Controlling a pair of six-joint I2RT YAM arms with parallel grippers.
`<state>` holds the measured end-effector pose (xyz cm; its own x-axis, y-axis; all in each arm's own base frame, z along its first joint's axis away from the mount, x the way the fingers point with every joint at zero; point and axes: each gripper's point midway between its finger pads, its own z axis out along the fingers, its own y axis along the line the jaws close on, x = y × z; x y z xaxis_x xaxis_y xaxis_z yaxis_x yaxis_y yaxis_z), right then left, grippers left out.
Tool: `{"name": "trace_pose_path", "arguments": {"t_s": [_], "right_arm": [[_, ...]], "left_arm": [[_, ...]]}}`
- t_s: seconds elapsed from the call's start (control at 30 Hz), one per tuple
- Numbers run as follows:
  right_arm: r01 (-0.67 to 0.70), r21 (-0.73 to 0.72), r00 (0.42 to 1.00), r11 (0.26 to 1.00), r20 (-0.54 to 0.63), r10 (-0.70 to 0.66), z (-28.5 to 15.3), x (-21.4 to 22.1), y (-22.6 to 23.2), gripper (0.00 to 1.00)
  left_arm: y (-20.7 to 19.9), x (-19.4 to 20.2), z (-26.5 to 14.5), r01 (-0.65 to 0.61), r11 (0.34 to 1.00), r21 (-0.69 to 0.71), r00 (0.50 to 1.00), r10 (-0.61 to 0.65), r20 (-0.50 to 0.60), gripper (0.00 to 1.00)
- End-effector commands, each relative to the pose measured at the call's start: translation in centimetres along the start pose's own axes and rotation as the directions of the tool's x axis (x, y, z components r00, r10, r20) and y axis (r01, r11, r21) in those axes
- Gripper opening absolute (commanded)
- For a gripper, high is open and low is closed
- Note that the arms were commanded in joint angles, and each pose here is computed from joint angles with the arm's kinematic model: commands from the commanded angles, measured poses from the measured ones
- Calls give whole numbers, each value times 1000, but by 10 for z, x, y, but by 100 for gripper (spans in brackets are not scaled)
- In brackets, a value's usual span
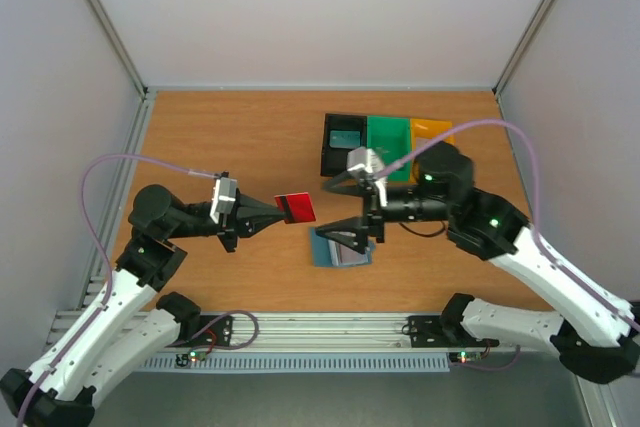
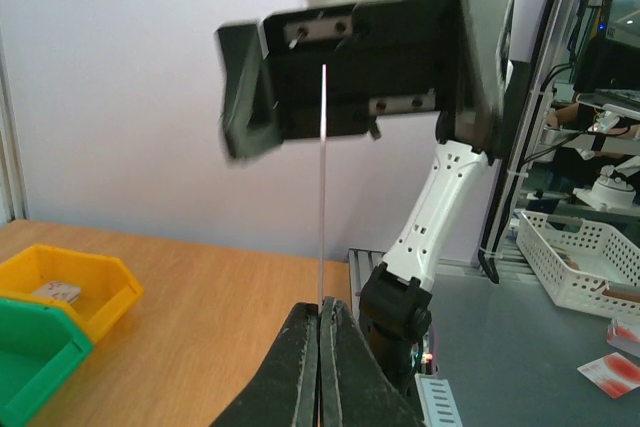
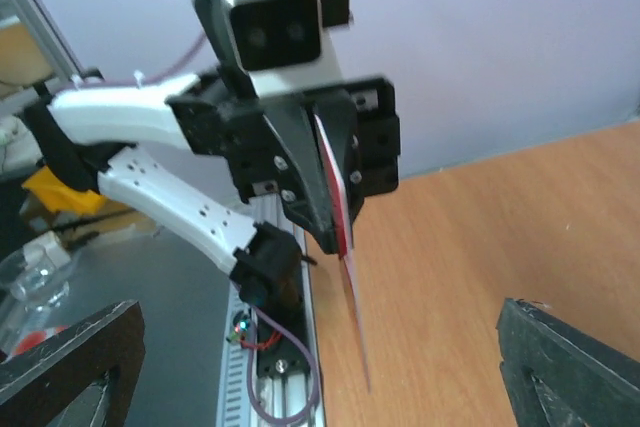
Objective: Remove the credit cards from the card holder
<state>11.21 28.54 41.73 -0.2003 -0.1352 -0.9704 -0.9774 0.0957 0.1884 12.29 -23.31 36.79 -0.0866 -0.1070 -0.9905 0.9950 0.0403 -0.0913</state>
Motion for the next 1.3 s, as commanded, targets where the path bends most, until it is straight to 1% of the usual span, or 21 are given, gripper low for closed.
{"name": "trace_pose_path", "arguments": {"t_s": [0.0, 0.1, 0.13, 0.3, 0.33, 0.43, 0.5, 0.53, 0.67, 0.7, 0.77, 0.83, 0.87, 0.9, 0.97, 1.0, 1.03, 1.07, 1.13, 1.17, 1.27], "right_arm": [[83, 31, 996, 996, -28, -82, 28, 2, -11, 93], [86, 36, 994, 996, -64, -84, 40, 7, -16, 83], [85, 24, 994, 996, -69, -83, 42, 7, -15, 73], [69, -9, 994, 998, -83, -69, 45, 12, -12, 9], [70, 0, 994, 998, -85, -70, 45, 13, -13, 2], [98, 39, 992, 994, -88, -94, 41, 11, -18, 1], [153, 138, 985, 979, -101, -139, 33, 9, -31, 1], [199, 191, 977, 961, -111, -180, 28, 9, -40, 1], [390, 368, 921, 844, -150, -360, 9, -6, -66, 1], [435, 410, 900, 802, -162, -405, 4, -14, -72, 1], [535, 503, 836, 679, -197, -512, -9, -33, -84, 1], [650, 590, 720, 480, -273, -638, -23, -53, -97, 1], [752, 583, 580, 308, -365, -728, -27, -62, -101, 1], [805, 577, 450, 139, -441, -777, -29, -72, -104, 1], [855, 486, 176, -182, -603, -778, -22, -79, -113, 1], [837, 441, 66, -325, -671, -738, -23, -90, -114, 1], [799, 410, -7, -440, -724, -689, -23, -103, -116, 1], [739, 401, -56, -541, -764, -643, -22, -119, -115, 1], [653, 350, -147, -672, -812, -566, -21, -137, -109, 1], [618, 320, -188, -718, -826, -531, -18, -141, -106, 1], [538, 237, -283, -809, -853, -438, -9, -144, -102, 1]], "left_arm": [[-9, -21, -1, -51, 999, 15, 998, 50, 42, 0], [-8, -17, 0, -40, 999, 16, 999, 39, 38, 0], [-7, -17, 0, -38, 999, 14, 999, 38, 37, 0], [-7, -16, 0, -31, 999, 12, 999, 31, 36, 0], [-6, -15, 0, -28, 1000, 12, 999, 28, 34, 0], [-5, -12, 0, -20, 1000, 8, 999, 20, 31, 0], [1, -10, 0, -5, 1000, -26, 1000, 6, 31, 1], [6, -8, 0, 5, 999, -50, 999, -3, 32, 12], [25, -5, -5, 26, 985, -170, 998, -17, 57, 96], [32, -3, -7, 39, 977, -212, 998, -26, 64, 99], [48, 4, -14, 65, 948, -312, 996, -44, 73, 99], [62, 14, -22, 76, 913, -400, 996, -53, 68, 99], [67, 20, -27, 70, 898, -434, 997, -49, 59, 99], [72, 26, -31, 70, 880, -470, 997, -50, 55, 99], [83, 41, -39, 87, 846, -526, 996, -72, 47, 100], [87, 46, -43, 91, 832, -548, 996, -77, 48, 99], [91, 50, -46, 95, 819, -566, 995, -82, 49, 99], [94, 54, -49, 98, 807, -582, 995, -84, 52, 99], [98, 60, -54, 102, 792, -602, 995, -82, 61, 99], [100, 63, -56, 104, 787, -608, 995, -81, 65, 99], [103, 72, -59, 115, 781, -614, 993, -92, 69, 99]]}}
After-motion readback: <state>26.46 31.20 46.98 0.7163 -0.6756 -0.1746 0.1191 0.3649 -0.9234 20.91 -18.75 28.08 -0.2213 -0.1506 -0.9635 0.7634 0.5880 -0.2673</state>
